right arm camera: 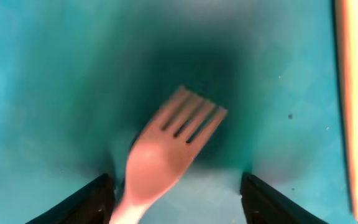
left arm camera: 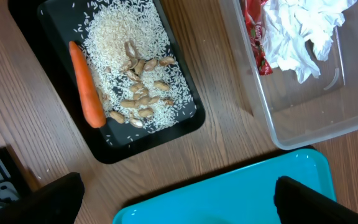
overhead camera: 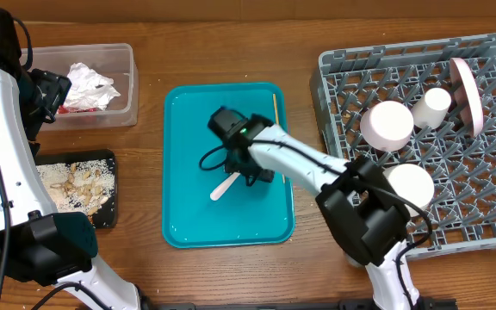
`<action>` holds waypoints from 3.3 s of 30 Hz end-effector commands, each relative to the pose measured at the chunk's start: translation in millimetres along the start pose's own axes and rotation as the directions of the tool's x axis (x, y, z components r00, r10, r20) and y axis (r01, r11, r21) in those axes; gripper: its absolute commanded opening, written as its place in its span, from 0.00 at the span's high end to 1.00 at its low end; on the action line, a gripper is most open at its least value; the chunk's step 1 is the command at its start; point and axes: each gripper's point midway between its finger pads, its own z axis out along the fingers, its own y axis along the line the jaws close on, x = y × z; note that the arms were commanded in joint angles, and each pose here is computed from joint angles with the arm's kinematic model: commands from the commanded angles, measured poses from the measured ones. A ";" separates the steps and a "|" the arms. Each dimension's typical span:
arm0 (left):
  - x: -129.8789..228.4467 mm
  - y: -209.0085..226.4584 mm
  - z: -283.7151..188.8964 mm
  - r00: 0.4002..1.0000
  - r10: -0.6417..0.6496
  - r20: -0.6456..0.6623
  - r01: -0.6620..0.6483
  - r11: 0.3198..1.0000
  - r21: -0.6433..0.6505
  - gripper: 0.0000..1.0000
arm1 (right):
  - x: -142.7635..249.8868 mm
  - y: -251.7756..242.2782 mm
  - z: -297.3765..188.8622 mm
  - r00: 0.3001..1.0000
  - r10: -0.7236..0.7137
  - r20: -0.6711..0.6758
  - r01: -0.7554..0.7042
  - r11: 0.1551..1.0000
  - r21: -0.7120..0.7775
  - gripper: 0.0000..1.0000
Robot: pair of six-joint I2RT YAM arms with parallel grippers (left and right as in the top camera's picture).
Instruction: Sort waste into correct bins and load items into the dishwasher rack
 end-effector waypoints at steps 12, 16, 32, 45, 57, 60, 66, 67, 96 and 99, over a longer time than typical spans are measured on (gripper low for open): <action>-1.2 1.8 -2.0 1.000 -0.019 0.014 0.019 1.000 -0.005 0.00 | 67.1 10.5 30.1 0.950 0.265 -0.163 -0.258 0.964 0.063 0.39; -1.2 1.8 -2.0 1.000 -0.018 0.014 0.018 1.000 -0.005 0.00 | 58.6 5.3 31.2 0.956 0.270 -0.118 -0.262 0.962 0.076 0.42; -1.2 1.8 -2.0 1.000 -0.019 0.014 0.019 1.000 -0.005 0.00 | 23.0 -21.5 32.2 0.966 0.247 -0.076 -0.238 0.965 0.108 0.61; -1.2 1.8 -2.0 1.000 -0.018 0.014 0.018 1.000 -0.005 0.00 | 25.9 -19.4 31.4 0.960 0.250 -0.126 -0.240 0.966 0.091 0.76; -1.2 1.8 -2.0 1.000 -0.019 0.014 0.019 1.000 -0.005 0.00 | -19.9 -36.4 -5.1 0.983 0.157 -0.093 -0.158 0.987 0.001 0.93; -1.2 1.8 -2.0 1.000 -0.019 0.014 0.019 1.000 -0.005 0.00 | -38.7 -44.9 -29.9 0.993 0.097 -0.062 -0.100 0.994 -0.043 0.93; -1.2 1.8 -2.0 1.000 -0.019 0.014 0.019 1.000 -0.005 0.00 | -102.6 -84.5 -121.3 0.994 -0.027 0.104 0.042 0.988 -0.148 0.93; -1.2 1.8 -2.0 1.000 -0.019 0.014 0.019 1.000 -0.005 0.00 | -110.2 -90.2 -133.5 0.991 -0.039 0.131 0.059 0.986 -0.157 0.93; -1.2 1.8 -2.0 1.000 -0.019 0.014 0.019 1.000 -0.005 0.00 | -181.9 -179.9 -171.7 0.882 -0.318 0.347 0.353 0.935 -0.041 0.27; -1.2 1.8 -2.0 1.000 -0.019 0.014 0.019 1.000 -0.005 0.00 | -181.1 -179.3 -171.9 0.885 -0.314 0.345 0.350 0.936 -0.046 0.17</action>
